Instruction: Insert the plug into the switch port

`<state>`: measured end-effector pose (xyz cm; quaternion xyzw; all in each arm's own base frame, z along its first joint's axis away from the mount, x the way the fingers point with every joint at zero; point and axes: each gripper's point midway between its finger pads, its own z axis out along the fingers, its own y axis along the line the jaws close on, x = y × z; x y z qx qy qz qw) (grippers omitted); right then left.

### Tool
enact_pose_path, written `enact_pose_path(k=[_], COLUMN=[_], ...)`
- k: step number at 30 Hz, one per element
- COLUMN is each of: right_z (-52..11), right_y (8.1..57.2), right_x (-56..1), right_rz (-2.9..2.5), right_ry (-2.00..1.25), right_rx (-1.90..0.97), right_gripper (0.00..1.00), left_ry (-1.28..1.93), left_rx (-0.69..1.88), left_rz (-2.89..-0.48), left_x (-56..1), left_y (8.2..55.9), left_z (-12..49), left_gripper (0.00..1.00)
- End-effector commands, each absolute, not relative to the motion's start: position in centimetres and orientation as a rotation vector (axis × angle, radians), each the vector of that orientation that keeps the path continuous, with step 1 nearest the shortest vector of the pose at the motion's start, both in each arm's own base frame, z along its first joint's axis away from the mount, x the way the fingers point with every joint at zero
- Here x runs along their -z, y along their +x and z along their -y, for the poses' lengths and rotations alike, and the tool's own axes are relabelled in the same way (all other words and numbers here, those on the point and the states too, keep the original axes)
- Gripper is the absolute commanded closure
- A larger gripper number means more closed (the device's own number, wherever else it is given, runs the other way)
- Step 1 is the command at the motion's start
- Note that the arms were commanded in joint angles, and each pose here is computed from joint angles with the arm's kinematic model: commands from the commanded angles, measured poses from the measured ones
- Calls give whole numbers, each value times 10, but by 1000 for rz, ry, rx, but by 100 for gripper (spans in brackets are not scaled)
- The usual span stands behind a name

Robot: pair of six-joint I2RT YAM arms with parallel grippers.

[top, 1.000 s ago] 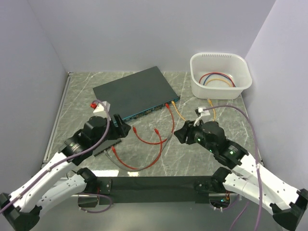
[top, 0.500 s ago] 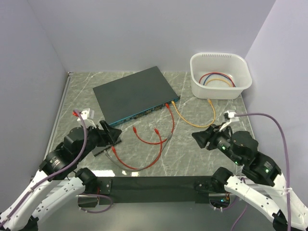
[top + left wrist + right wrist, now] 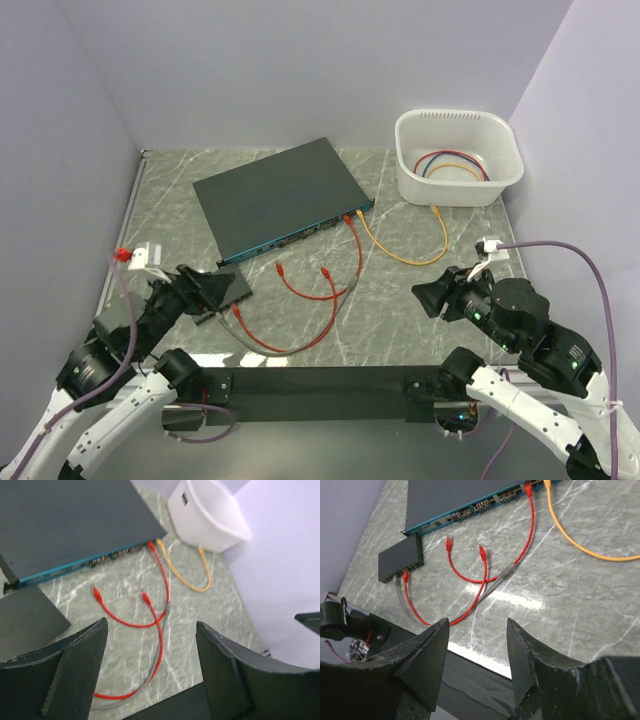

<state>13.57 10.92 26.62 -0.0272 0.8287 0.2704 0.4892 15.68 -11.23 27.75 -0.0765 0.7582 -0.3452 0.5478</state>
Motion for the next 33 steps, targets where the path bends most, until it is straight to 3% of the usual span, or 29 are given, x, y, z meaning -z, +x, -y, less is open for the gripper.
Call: enact_pose_path(k=[1, 4, 8, 33], right_z=[-96, -92, -101, -104], right_y=[131, 134, 142, 139], right_x=[-295, -298, -273, -275], right_rz=[-1919, -1884, -1964, -1950], right_ry=[-64, -25, -9, 9], right_rx=[-657, -658, -633, -679], right_gripper=[43, 37, 39, 33], left_ry=[-261, -311, -328, -315], left_rx=[825, 812, 796, 697], left_rz=[-1687, -1628, -1585, -1753], left_x=[-295, -301, -305, -276], left_y=[155, 153, 154, 179], left_z=[95, 82, 75, 90], left_gripper=[23, 22, 22, 24])
